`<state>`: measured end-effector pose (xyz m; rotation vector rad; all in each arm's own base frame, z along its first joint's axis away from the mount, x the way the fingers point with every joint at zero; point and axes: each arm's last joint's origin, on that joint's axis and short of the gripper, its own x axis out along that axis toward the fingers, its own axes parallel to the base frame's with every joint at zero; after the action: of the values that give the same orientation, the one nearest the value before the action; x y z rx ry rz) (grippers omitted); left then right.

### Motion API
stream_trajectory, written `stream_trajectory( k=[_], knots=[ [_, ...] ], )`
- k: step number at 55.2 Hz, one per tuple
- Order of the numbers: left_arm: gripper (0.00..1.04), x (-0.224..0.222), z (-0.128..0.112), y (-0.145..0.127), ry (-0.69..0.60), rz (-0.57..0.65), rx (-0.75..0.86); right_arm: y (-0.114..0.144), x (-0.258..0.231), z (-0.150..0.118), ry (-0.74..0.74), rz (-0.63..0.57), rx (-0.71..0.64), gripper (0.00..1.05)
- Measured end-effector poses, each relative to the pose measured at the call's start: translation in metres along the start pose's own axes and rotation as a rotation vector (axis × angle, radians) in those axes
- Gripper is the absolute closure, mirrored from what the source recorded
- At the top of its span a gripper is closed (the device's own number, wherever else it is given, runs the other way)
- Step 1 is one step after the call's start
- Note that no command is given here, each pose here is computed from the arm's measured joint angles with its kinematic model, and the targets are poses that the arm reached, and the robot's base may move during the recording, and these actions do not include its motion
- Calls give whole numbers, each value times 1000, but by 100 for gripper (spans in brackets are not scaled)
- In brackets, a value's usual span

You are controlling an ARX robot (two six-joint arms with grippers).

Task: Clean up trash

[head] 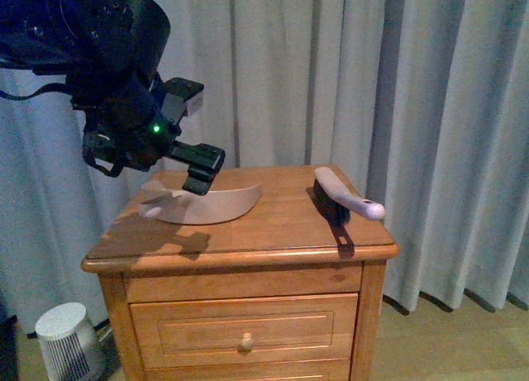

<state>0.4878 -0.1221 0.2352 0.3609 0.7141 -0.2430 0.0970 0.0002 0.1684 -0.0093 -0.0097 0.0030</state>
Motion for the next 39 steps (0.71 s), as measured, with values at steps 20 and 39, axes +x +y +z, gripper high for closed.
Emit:
stream_trajectory(
  k=[20,39],
  knots=[
    [8,19,-9,5,19,7,-8,0,0,0,0,0,0,7],
    [8,40,-20,13,46,33,-3,0,0,0,0,0,0,7]
  ],
)
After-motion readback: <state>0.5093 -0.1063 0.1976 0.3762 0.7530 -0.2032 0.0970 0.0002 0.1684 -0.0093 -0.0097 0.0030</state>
